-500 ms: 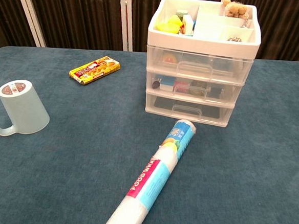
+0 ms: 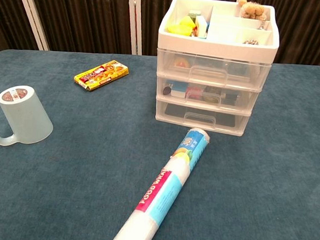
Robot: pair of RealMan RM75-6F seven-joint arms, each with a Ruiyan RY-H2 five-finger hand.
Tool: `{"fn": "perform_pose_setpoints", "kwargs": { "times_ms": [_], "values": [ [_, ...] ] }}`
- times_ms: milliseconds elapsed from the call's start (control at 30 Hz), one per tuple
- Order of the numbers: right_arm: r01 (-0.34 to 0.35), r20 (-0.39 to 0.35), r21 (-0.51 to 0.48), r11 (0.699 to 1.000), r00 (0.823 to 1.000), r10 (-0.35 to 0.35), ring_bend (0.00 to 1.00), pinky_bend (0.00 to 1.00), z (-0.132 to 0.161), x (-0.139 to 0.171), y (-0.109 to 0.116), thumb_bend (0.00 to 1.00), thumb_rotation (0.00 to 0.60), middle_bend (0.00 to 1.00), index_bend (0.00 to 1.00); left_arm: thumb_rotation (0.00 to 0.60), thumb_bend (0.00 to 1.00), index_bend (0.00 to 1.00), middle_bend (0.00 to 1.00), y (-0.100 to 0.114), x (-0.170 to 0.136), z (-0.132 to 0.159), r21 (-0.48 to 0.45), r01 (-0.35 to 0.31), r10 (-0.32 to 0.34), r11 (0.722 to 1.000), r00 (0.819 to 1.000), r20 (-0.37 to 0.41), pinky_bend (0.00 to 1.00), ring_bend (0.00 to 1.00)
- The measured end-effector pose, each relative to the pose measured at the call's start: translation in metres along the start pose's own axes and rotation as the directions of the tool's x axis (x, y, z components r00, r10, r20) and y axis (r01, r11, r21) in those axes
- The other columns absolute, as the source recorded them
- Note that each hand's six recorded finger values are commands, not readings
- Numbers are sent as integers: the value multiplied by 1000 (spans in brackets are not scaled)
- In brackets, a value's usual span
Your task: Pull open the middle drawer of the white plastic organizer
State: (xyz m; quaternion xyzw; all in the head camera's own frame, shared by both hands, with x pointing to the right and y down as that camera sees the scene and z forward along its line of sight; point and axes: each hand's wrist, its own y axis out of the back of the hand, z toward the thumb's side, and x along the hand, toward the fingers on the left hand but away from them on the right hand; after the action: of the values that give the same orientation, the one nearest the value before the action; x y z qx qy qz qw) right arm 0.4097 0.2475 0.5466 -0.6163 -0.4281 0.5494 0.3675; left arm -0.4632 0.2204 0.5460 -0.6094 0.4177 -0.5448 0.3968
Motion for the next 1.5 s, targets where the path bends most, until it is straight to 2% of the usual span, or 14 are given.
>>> {"fn": "perform_pose_setpoints", "kwargs": {
  "times_ms": [33, 67, 100, 200, 300, 367, 433, 533, 667, 767, 867, 1067, 1367, 1500],
  "values": [
    [0, -3, -13, 1000, 1000, 0, 83, 270, 2, 0, 0, 150, 600, 72, 0, 600, 0, 0, 0, 0, 0, 0, -1, 0, 0, 1000, 1000, 0, 39, 0],
    [1, -8, -35, 999, 1000, -1, 199, 417, 5, 0, 1, 181, 600, 185, 0, 600, 0, 0, 0, 0, 0, 0, -1, 0, 0, 1000, 1000, 0, 40, 0],
    [1, -12, -55, 998, 1000, -2, 359, 565, 7, 0, 2, 233, 600, 347, 0, 600, 0, 0, 0, 0, 0, 0, -2, -1, 1, 1000, 1000, 2, 39, 0],
    [2, -29, -153, 988, 1000, -7, 692, 825, 19, -1, 6, 429, 600, 711, 0, 600, 0, 0, 0, 1, -1, 2, -1, -3, 3, 1000, 1000, 7, 39, 0],
    [-22, -50, -279, 960, 999, 8, 825, 930, 35, -4, 9, 590, 600, 866, 0, 600, 0, 0, 0, 2, -1, 3, -4, -12, 12, 1000, 1000, 14, 39, 0],
    [-72, -69, -365, 928, 996, 50, 865, 958, 48, -8, 8, 659, 600, 911, 0, 600, 0, 0, 0, 3, -1, 4, -6, -18, 18, 1000, 1000, 18, 40, 0],
    [-135, -91, -426, 895, 990, 106, 886, 970, 61, -11, 5, 704, 600, 935, 0, 600, 0, 0, 0, 3, -1, 4, -7, -20, 20, 1000, 1000, 19, 40, 0],
    [-263, -142, -507, 821, 965, 221, 896, 972, 84, -16, -4, 744, 600, 947, 0, 600, 0, 0, 0, 4, -1, 3, -13, -21, 22, 1000, 1000, 17, 39, 0],
    [-429, -218, -589, 685, 900, 377, 897, 973, 120, -24, -19, 766, 600, 950, 0, 600, 0, 0, 0, 4, -1, 3, -18, -23, 23, 1000, 1000, 16, 39, 0],
    [-479, -240, -636, 605, 868, 435, 897, 972, 137, -34, -27, 770, 600, 950, 0, 600, 0, 0, 0, 5, -2, 3, -21, -26, 26, 999, 999, 20, 39, 0],
    [-501, -254, -679, 537, 846, 468, 897, 972, 153, -46, -34, 772, 600, 950, 0, 600, 0, 0, 0, 6, -3, 3, -25, -26, 26, 999, 999, 24, 39, 0],
    [-515, -285, -747, 420, 819, 498, 897, 972, 187, -68, -47, 772, 600, 950, 0, 600, 0, 0, 0, 5, -3, 1, -41, -16, 17, 999, 1000, 18, 39, 0],
    [-480, -283, -829, 286, 803, 525, 894, 972, 216, -94, -68, 777, 600, 950, 0, 600, 0, 0, 0, 6, -3, 2, -55, -6, 7, 998, 1000, 23, 40, 0],
    [-450, -279, -863, 231, 804, 524, 893, 972, 224, -105, -73, 780, 600, 950, 0, 600, 0, 0, 0, 4, -3, 3, -65, 5, -3, 998, 1000, 22, 40, 0]
  ]
}}
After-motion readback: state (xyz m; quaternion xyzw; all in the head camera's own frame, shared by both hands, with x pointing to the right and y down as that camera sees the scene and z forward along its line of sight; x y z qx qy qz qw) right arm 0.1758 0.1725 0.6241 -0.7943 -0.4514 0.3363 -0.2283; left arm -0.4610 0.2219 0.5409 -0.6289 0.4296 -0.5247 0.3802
